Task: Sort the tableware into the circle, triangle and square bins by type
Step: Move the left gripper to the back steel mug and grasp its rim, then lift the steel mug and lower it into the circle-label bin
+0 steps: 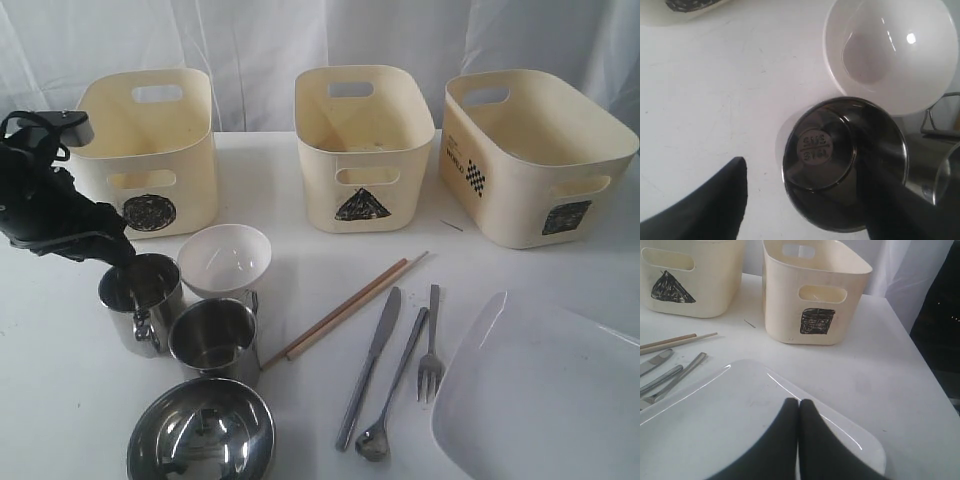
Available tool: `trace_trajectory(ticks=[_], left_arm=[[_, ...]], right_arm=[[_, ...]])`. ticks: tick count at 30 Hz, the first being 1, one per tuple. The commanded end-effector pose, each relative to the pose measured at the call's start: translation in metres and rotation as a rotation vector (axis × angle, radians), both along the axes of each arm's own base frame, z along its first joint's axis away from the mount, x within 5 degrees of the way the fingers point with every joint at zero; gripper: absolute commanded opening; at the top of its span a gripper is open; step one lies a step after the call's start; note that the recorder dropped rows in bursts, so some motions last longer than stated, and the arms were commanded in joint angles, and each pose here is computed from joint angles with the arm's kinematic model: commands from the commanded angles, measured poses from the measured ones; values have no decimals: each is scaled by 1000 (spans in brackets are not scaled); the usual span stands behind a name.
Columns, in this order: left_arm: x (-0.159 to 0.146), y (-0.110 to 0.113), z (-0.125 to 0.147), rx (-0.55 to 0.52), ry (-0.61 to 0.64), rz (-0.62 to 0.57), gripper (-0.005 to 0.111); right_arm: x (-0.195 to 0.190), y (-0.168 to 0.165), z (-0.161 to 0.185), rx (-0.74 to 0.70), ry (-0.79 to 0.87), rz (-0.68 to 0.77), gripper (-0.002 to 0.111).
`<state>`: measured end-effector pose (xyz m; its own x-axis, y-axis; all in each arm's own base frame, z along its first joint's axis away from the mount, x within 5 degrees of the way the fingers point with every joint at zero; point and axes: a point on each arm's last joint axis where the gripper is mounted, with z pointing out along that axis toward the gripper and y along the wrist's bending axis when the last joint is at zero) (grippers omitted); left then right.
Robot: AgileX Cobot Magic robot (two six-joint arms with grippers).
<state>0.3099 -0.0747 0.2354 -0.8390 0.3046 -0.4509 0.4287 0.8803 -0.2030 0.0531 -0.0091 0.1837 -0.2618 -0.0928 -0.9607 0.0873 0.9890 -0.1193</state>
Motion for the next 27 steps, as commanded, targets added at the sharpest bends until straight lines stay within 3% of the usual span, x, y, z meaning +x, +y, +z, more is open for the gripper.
trace_trajectory(ticks=[1, 21, 23, 27], left_arm=[[-2, -2, 0, -6, 28, -2, 66], [10, -4, -35, 4, 119, 11, 65], [13, -4, -37, 6, 106, 20, 64], [16, -3, -43, 20, 98, 3, 48]], right_arm=[[0, 0, -1, 0, 1, -3, 0], [0, 0, -1, 0, 1, -3, 0], [0, 0, -1, 0, 1, -3, 0], [0, 0, -1, 0, 1, -3, 0]])
